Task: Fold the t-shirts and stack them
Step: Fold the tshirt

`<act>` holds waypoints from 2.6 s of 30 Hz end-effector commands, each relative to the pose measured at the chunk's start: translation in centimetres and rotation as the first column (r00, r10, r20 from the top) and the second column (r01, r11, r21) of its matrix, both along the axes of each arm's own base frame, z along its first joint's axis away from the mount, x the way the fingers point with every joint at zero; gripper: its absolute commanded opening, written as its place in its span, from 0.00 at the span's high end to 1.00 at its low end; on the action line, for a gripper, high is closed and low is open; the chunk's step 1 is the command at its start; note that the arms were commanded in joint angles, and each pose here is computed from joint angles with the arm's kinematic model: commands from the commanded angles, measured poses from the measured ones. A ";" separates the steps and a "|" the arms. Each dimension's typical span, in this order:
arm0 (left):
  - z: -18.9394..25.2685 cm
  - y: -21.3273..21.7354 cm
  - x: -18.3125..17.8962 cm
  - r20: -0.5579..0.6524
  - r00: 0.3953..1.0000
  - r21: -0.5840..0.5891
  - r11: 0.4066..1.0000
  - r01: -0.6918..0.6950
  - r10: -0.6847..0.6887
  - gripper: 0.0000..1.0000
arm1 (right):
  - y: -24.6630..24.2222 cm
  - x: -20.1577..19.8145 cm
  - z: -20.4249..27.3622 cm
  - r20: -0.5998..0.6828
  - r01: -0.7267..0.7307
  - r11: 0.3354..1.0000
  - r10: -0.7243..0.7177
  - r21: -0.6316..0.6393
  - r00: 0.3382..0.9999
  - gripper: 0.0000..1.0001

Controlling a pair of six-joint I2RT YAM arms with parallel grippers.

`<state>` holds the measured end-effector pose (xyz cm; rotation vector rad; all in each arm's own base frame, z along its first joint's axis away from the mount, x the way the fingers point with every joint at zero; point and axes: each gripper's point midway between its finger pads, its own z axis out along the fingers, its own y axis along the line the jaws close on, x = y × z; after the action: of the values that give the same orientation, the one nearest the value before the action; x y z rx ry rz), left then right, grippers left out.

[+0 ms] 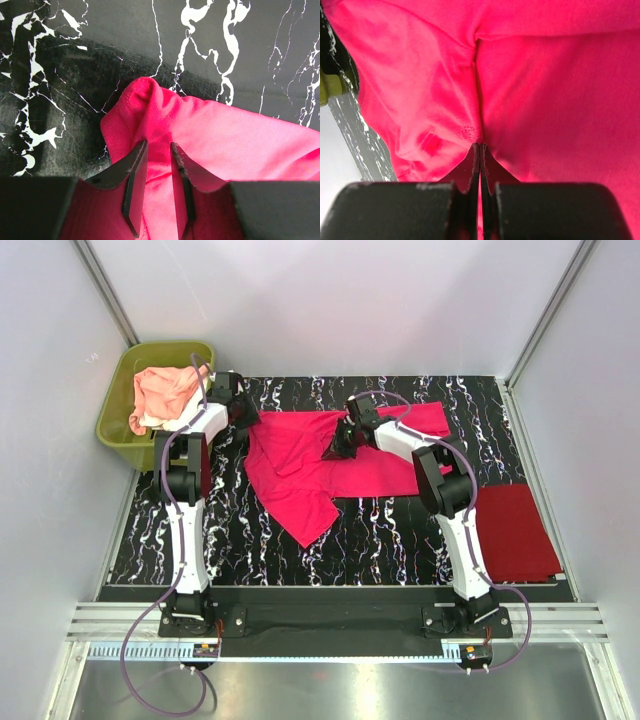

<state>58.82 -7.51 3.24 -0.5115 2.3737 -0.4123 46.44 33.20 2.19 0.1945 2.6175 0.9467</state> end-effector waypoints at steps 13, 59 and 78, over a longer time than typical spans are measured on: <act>0.6 2.1 0.4 -0.001 0.999 0.002 0.999 -0.037 0.037 0.69 | -0.9 -0.1 3.8 0.070 -0.018 0.999 0.020 -0.027 0.997 0.92; -0.9 -5.0 -13.4 -0.386 0.915 0.200 0.979 -0.043 0.119 0.44 | -27.2 10.0 1.2 0.236 0.429 0.739 -0.358 -0.520 0.903 0.46; 1.6 -2.1 -6.8 -0.325 0.946 0.165 0.983 0.082 -0.024 0.42 | -23.7 14.4 2.5 0.223 0.409 0.821 -0.346 -0.397 0.911 0.38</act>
<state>51.55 -8.46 2.47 -0.6319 2.7270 -0.1000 60.54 8.54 2.78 0.5161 2.4537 0.1619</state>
